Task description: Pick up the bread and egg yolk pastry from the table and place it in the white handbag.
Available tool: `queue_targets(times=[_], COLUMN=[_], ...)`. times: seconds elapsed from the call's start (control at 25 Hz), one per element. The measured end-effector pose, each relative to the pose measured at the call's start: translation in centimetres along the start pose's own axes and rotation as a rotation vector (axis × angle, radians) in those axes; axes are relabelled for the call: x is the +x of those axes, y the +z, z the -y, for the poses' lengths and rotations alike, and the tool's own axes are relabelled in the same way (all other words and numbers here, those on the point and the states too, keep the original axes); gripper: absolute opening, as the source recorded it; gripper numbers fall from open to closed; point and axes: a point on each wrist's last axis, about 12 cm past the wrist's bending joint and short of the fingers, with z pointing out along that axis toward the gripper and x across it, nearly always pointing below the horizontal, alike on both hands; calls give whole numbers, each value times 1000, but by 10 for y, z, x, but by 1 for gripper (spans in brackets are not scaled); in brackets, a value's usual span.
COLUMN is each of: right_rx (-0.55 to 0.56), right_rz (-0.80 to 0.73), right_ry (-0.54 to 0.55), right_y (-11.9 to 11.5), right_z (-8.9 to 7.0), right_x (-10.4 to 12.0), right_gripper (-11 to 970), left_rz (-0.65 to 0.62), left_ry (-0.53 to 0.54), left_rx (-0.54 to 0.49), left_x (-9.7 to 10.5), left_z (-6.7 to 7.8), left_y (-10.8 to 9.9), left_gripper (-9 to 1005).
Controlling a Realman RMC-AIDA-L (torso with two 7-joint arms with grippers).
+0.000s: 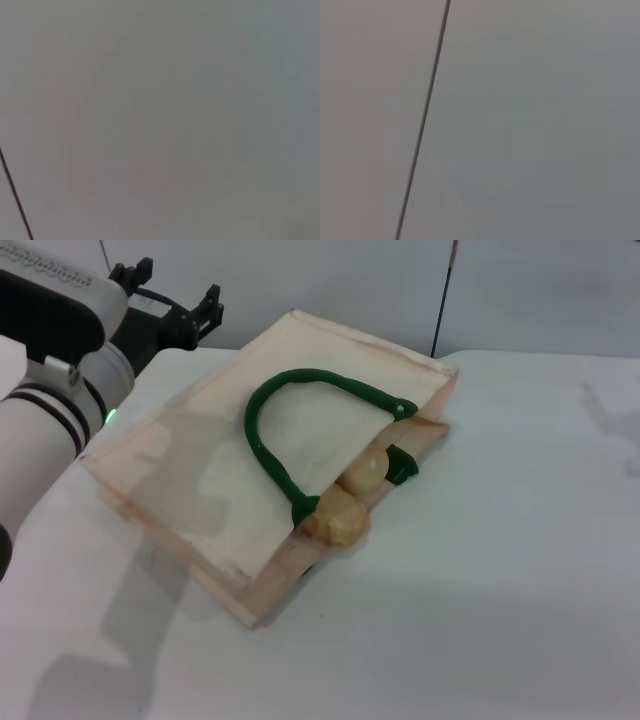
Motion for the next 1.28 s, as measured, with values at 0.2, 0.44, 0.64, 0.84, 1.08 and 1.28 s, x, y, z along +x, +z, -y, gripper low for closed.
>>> queue_targets(times=[0.2, 0.44, 0.64, 0.84, 1.08, 1.28], right_rx=[-7, 8, 52, 87, 102, 123], right_rz=[19, 68, 21, -14, 37, 95], right_ry=[29, 138, 132, 150, 83, -37], right_y=[-10, -38, -52, -67, -91, -105], right_z=[-1, -1, 0, -1, -4, -4], right_x=[20, 63, 90, 111, 125, 126], right_gripper=[769, 768, 768, 768, 768, 768], left_rz=[-17, -27, -26, -18, 12, 54], left_ry=[7, 3, 4, 8, 6, -23], left_rx=[-7, -32, -43, -63, -107, -143], left_x=[5, 12, 17, 23, 34, 38], left_z=[-3, -9, -11, -15, -22, -25], left_y=[1, -1, -1, -3, -9, -13], left_gripper=[843, 843, 843, 843, 843, 843])
